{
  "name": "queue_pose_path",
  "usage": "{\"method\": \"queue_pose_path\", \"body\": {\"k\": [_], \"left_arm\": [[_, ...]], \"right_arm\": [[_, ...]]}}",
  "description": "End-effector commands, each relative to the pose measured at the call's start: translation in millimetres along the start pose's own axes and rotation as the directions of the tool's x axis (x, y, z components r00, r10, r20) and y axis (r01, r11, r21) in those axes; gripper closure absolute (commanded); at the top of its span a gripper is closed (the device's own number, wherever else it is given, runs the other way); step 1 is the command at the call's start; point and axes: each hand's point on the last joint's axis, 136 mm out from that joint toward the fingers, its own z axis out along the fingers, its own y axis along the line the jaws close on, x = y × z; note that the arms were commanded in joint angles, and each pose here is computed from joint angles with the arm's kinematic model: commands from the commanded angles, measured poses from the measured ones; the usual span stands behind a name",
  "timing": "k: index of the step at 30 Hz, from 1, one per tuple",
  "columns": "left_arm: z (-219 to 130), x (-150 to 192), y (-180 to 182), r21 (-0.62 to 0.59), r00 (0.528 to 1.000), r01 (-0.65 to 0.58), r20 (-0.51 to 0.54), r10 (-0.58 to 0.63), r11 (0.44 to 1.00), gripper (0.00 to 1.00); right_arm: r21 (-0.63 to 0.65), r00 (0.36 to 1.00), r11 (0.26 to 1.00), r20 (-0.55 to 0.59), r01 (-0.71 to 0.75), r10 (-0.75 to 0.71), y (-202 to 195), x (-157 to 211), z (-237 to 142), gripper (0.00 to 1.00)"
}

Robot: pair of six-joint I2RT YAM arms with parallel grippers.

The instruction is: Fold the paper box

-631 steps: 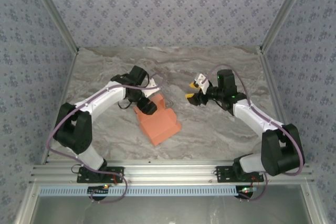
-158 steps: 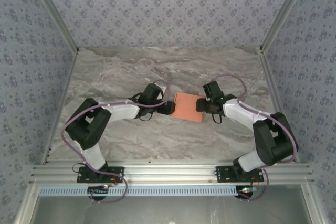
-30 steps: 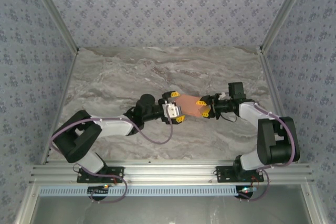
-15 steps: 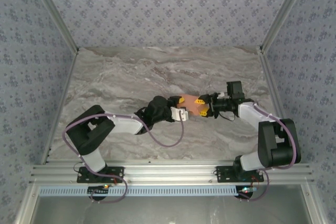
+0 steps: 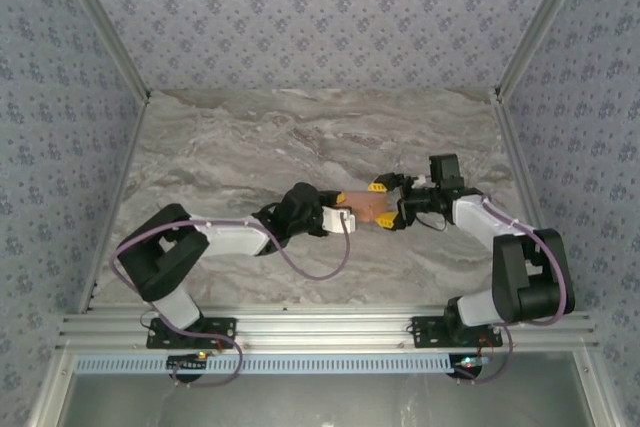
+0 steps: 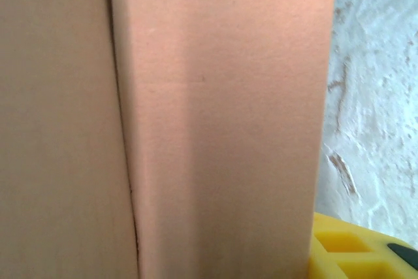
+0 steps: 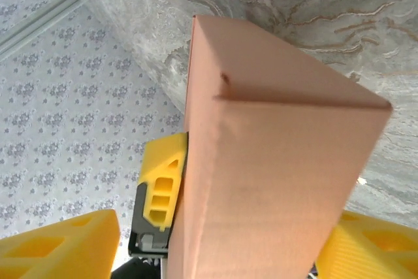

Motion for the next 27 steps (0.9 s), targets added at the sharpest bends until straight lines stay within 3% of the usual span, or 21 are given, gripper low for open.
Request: {"method": "queue_pose_path", "body": {"k": [1, 6, 13, 17, 22, 27], "left_arm": [[-14, 3, 5, 0.047, 0.997, 0.050, -0.067, -0.047, 0.998, 0.55], [-38, 8, 10, 0.170, 0.980, 0.101, -0.187, -0.069, 0.980, 0.55], [-68, 11, 7, 0.340, 0.927, 0.265, -0.349, -0.141, 0.902, 0.53], [-70, 18, -10, 0.445, 0.891, 0.356, -0.426, -0.156, 0.822, 0.52], [-64, 25, -19, 0.508, 0.853, 0.404, -0.509, -0.113, 0.761, 0.51], [-49, 37, -20, 0.499, 0.801, 0.452, -0.592, -0.090, 0.740, 0.51]], "right_arm": [[-0.008, 0.999, 0.999, 0.022, 0.047, -0.047, 7, 5, -18, 0.19], [0.063, 0.975, 0.982, 0.122, 0.177, -0.183, 0, 1, -46, 0.17], [0.250, 0.841, 0.854, 0.191, 0.457, -0.506, 10, -17, -63, 0.17], [0.274, 0.805, 0.823, 0.208, 0.498, -0.556, 13, -28, -61, 0.17], [0.274, 0.802, 0.813, 0.186, 0.513, -0.568, 9, -31, -51, 0.17], [0.283, 0.811, 0.810, 0.149, 0.513, -0.566, -5, -31, -46, 0.18]]}}
